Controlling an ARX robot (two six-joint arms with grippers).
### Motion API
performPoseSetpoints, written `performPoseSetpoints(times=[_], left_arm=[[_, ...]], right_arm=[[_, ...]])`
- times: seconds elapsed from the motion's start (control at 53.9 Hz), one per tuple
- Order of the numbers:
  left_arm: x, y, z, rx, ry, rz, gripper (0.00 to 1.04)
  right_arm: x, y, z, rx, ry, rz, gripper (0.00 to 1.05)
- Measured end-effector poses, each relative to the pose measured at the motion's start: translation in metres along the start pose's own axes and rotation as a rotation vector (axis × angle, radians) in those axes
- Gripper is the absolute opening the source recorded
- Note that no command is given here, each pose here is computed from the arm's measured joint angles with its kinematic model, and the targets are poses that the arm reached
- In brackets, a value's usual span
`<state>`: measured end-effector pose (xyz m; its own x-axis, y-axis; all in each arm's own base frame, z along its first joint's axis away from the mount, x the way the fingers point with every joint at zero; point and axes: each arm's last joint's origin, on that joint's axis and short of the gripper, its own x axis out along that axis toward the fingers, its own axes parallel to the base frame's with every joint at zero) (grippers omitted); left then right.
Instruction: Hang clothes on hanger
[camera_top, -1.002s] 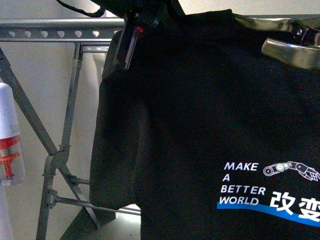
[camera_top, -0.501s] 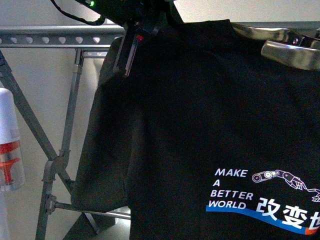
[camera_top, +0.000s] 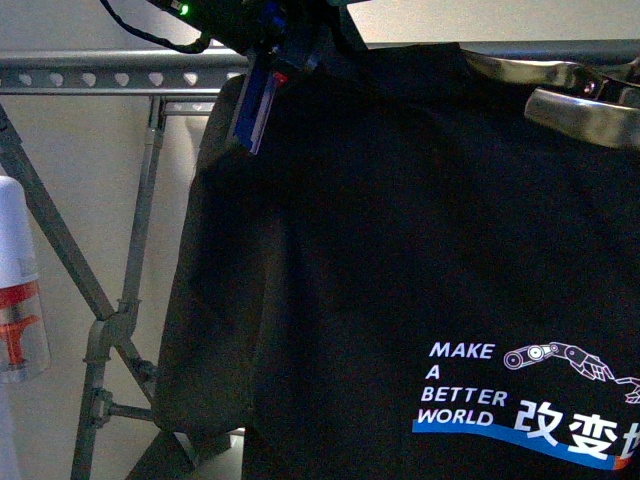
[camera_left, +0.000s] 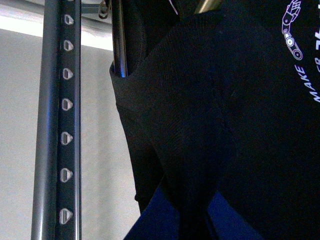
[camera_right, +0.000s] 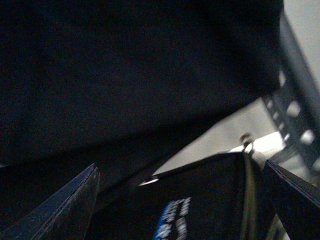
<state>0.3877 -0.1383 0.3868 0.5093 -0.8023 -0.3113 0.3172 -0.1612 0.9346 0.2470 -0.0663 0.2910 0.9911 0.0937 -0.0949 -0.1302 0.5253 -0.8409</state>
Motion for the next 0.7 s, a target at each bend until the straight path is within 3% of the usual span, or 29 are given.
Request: performPoseSetpoints(times=[0.204,0.464,0.594,0.705], left_arm=[[0.001,0.000,0.001,0.001,-0.004,0.000,0.04],[0.000,0.000,0.001,-0.001,0.001,-0.001,0.04],[0.000,0.000,0.000,-0.002,0.008,-0.001,0.04],[0.000,0.000,0.000,-0.006,0.012,-0.001,0.04]], right_arm=[[0.036,-0.030,0.044,-0.341,-0.094,-0.010,0.97],[0.076,-0.043,0.074,-0.407,-0.089,0.007,0.97],[0.093,-0.043,0.073,-0.393,-0.052,0.021,0.78],[0.106,-0.036,0.066,-0.348,0.002,0.060,0.55]])
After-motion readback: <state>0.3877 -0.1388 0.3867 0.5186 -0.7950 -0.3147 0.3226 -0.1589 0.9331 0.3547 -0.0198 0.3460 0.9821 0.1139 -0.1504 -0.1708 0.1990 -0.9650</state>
